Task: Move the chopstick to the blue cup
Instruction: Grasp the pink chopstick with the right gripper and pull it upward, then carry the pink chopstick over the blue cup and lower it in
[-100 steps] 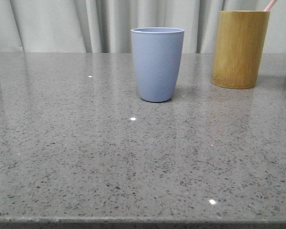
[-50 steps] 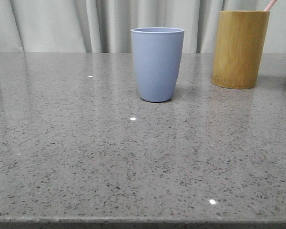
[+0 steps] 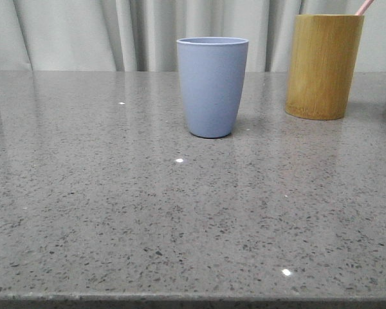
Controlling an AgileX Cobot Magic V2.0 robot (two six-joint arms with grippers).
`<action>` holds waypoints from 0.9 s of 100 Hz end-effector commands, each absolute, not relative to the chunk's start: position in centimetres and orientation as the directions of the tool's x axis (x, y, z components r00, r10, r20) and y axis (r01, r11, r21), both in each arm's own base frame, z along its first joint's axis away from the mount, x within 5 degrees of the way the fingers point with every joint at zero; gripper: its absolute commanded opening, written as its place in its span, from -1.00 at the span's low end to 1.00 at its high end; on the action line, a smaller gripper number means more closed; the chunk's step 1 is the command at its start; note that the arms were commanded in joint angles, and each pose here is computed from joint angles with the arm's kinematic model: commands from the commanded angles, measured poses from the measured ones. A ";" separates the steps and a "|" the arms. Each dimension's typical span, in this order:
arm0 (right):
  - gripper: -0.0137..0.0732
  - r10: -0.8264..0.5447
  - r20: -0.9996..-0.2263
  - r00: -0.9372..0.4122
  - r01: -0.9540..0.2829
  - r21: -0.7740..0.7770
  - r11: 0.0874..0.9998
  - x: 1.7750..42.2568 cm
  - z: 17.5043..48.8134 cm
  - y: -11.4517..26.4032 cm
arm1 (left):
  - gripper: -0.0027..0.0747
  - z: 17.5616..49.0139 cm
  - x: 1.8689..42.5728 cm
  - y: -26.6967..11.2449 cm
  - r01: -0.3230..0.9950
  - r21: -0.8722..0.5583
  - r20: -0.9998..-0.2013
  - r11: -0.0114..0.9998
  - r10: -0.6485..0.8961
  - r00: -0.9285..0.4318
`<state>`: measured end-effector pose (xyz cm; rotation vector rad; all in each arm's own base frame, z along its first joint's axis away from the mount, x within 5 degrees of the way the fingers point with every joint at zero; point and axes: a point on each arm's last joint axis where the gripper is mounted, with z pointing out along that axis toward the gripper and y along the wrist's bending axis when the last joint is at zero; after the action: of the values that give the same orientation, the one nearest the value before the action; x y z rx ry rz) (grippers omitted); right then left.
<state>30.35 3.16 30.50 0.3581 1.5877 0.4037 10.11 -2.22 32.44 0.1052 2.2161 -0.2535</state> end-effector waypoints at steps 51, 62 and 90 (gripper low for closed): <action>-0.53 0.460 -0.881 0.107 -0.093 0.452 0.887 29.3 34.2 3.0 | 0.29 33.7 10.4 -2.2 0.164 -0.156 -0.840 0.974 -0.044 -0.540; -0.53 0.463 -0.876 0.134 -0.106 0.452 0.886 28.7 35.1 2.9 | 0.29 33.7 10.4 -2.2 0.164 -0.156 -0.840 0.974 -0.044 -0.540; -0.53 0.471 -0.848 0.244 -0.166 0.442 0.881 25.6 38.7 2.5 | 0.29 33.7 10.4 -2.2 0.164 -0.156 -0.840 0.974 -0.044 -0.540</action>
<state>27.35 2.76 34.83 0.3376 1.4375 0.4384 10.11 -2.22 32.44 0.1052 2.2161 -0.2535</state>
